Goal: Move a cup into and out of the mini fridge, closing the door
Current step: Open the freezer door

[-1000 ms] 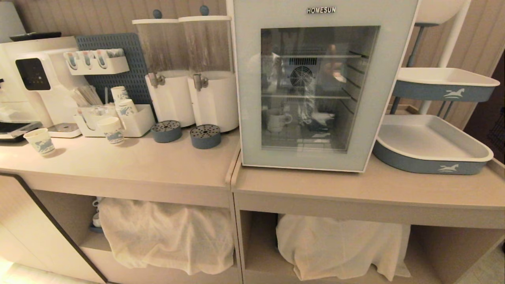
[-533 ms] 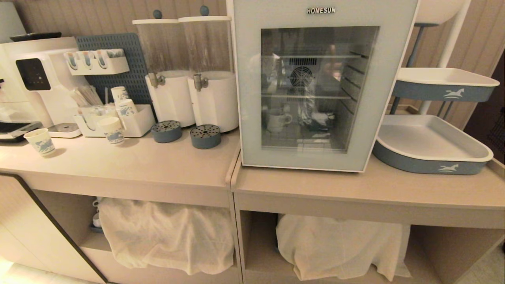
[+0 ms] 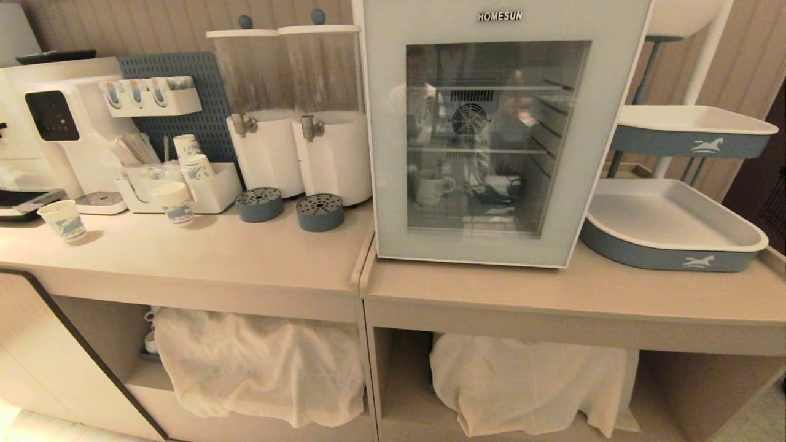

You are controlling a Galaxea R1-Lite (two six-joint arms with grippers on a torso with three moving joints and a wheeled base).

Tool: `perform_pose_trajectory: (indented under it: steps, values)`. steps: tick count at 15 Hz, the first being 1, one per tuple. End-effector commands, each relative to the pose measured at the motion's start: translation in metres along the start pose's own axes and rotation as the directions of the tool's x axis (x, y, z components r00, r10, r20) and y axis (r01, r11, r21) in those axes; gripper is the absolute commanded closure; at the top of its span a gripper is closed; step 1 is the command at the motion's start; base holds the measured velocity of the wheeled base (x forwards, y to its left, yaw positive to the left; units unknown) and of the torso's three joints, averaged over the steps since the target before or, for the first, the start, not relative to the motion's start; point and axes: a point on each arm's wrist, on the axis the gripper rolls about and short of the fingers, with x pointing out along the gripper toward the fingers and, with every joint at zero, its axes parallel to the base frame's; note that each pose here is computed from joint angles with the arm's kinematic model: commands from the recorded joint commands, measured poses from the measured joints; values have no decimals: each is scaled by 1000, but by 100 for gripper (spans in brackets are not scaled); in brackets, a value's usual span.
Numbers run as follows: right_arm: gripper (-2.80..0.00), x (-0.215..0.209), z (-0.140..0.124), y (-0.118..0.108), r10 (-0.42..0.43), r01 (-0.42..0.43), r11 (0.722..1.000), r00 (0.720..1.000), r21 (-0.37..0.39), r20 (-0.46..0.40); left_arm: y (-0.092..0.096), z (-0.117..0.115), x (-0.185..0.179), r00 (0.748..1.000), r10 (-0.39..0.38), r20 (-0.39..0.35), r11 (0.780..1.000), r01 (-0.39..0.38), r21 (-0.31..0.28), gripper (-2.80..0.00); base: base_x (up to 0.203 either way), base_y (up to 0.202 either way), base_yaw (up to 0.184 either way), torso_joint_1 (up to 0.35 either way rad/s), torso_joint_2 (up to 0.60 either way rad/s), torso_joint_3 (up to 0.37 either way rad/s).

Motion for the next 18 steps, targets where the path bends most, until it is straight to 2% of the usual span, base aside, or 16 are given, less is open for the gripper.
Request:
perform_pose_trajectory:
  steps: [1, 3, 5, 6, 7, 18]
  values:
    - [0, 0, -18, 1, 51, -57, 996, 995, -66, -86, 2, -11, 1, 999, 6, -33, 1000, -6, -1, 0, 0, 0, 0, 0, 0, 0]
    - [0, -2, -23, 3, 155, -170, 983, 972, -70, -176, 2, -11, 1, 999, 6, -34, 1000, -6, -1, 0, 0, 0, 0, 0, 0, 0]
    - [0, -4, -31, 4, 207, -228, 972, 943, -53, -260, 2, -11, 1, 999, 6, -35, 1000, -6, -1, 0, 0, 0, 0, 0, 0, 0]
    - [0, -5, -32, 3, 205, -227, 973, 935, -42, -291, 2, -11, 1, 999, 6, -35, 1000, -6, -1, 0, 0, 0, 0, 0, 0, 0]
    - [0, -5, -32, 3, 205, -221, 975, 936, -21, -287, 2, -11, 1, 999, 6, -33, 1000, -6, 0, 0, 0, 0, 0, 0, 0, 0]
    - [0, -5, -31, 3, 198, -208, 978, 937, -4, -287, 2, -11, 1, 999, 6, -34, 1000, -6, 0, 0, 0, 0, 0, 0, 0, 0]
